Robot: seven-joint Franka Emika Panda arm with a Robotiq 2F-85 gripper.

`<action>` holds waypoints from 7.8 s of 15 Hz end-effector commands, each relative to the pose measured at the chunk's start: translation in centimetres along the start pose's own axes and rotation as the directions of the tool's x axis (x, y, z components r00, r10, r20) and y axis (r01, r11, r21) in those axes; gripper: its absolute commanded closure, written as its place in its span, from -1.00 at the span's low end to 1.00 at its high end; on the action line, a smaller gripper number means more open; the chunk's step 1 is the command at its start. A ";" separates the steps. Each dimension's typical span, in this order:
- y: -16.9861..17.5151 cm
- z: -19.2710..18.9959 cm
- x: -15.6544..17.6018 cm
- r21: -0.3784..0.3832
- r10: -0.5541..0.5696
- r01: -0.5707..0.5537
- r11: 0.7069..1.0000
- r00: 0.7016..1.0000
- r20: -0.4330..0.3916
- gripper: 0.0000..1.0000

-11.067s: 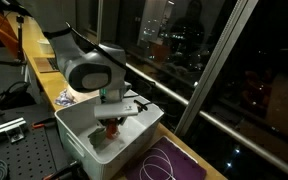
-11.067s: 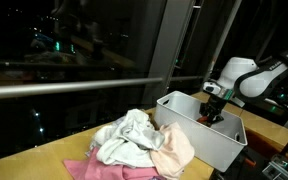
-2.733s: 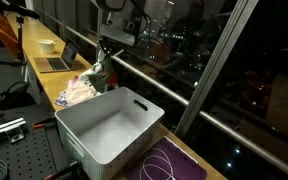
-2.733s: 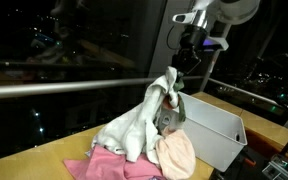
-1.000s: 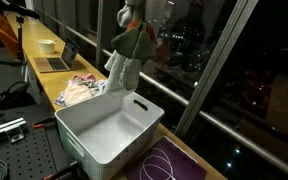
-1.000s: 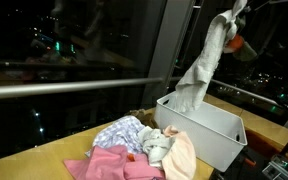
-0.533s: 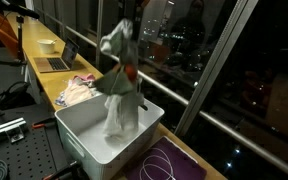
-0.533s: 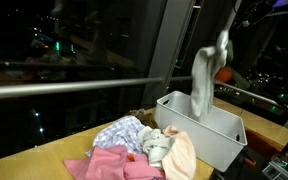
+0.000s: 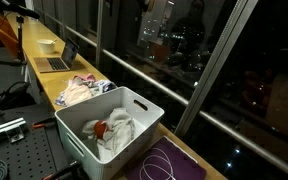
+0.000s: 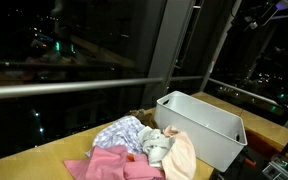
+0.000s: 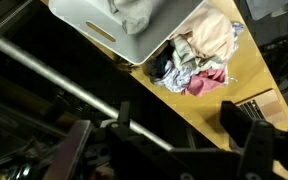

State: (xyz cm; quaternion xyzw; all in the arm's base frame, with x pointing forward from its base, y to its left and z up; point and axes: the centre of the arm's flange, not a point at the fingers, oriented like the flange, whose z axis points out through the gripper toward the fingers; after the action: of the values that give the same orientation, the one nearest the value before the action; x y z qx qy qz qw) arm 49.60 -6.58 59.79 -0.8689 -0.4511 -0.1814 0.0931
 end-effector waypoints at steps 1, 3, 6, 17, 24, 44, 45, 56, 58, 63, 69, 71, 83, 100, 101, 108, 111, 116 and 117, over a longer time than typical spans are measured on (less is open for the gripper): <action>-2.9 3.9 2.1 -0.012 -0.075 0.075 0.997 0.996 0.044 -1.00; -4.7 7.1 3.9 -0.010 -0.127 0.128 0.992 0.989 0.079 -1.00; -7.6 12.1 6.5 -0.007 -0.212 0.215 0.977 0.968 0.137 -1.00; -12.2 30.9 8.6 -0.017 -0.353 0.382 0.924 0.870 0.345 -1.00; -15.7 38.5 9.6 0.074 -0.388 0.394 0.916 0.824 0.413 -1.00; -17.9 52.4 13.3 0.293 -0.434 0.337 0.895 0.812 0.391 -1.00; -17.8 53.3 12.7 0.304 -0.434 0.330 0.894 0.809 0.397 -1.00; -14.1 49.4 10.8 0.276 -0.373 0.278 0.920 0.837 0.399 0.87; -13.2 46.8 10.3 0.257 -0.353 0.267 0.929 0.849 0.394 0.88; -11.9 36.3 11.2 0.181 -0.289 0.244 0.953 0.909 0.300 0.89; -8.9 22.3 13.4 0.007 -0.216 0.218 0.976 0.959 0.182 0.89; -7.3 17.2 14.2 -0.065 -0.186 0.198 0.978 0.970 0.156 0.89; 5.3 -7.9 6.0 -0.291 0.033 -0.009 0.957 0.996 0.079 0.89; 6.3 -0.1 4.7 -0.202 0.042 -0.009 0.979 0.986 0.160 0.89; 5.5 0.3 5.1 -0.193 0.038 -0.008 0.981 0.987 0.154 0.89; 0.9 3.1 5.2 -0.143 0.035 -0.012 0.990 0.987 0.160 0.89; 0.1 4.2 3.6 -0.114 0.049 -0.030 0.993 0.985 0.166 0.89; -0.9 6.5 2.1 -0.073 0.059 -0.045 0.996 0.980 0.192 0.89; -0.9 6.9 1.7 -0.067 0.062 -0.049 0.997 0.978 0.197 0.89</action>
State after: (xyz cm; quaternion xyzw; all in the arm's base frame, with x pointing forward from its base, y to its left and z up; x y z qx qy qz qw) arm 52.69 -2.47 54.93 -0.8947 -0.4366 -0.0931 0.0168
